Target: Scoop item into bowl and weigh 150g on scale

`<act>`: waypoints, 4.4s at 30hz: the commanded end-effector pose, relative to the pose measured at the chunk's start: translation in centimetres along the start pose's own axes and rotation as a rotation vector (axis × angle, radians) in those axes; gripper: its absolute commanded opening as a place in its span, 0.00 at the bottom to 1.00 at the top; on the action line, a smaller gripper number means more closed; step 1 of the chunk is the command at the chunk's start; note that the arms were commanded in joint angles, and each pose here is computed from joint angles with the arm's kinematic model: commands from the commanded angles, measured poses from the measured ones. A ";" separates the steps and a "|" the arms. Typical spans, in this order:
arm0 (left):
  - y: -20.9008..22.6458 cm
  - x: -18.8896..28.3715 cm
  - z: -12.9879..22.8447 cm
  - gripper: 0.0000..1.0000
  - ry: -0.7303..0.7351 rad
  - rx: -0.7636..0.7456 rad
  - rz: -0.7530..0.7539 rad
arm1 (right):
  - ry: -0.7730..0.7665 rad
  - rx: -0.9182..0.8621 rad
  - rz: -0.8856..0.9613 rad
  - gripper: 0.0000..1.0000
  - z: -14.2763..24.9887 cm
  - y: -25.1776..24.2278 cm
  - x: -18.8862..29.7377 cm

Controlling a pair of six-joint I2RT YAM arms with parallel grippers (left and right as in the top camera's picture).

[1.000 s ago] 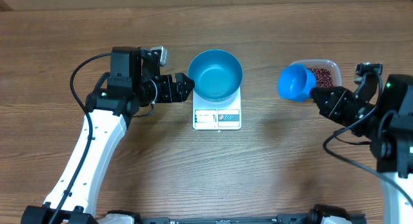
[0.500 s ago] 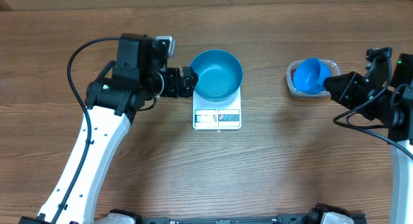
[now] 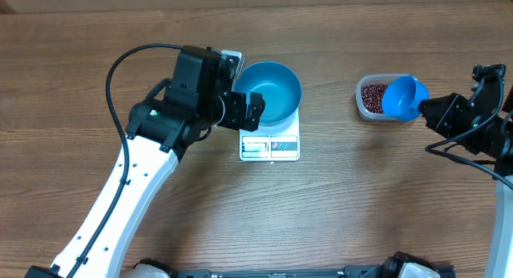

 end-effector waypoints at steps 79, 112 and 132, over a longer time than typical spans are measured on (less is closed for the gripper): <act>-5.1 -12.7 11.0 0.04 0.331 -0.016 -0.315 | -0.006 0.037 0.015 0.04 -1.3 -0.6 -0.6; -5.8 -15.4 11.1 0.04 0.139 -0.057 -0.429 | 0.031 0.016 0.030 0.04 -0.5 -0.8 -0.6; -3.9 -15.9 11.6 0.04 0.056 0.021 -0.527 | 0.026 0.019 0.030 0.04 -0.6 -0.8 -0.6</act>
Point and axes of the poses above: each gripper's point midway between its finger pads, its own x axis back along the fingers, its own y axis along the line the jaws close on, z = x × y, the point moved 6 cm from there along x, back along the fingers, and after that the axes turned 10 degrees about x, right-handed, at the moved point
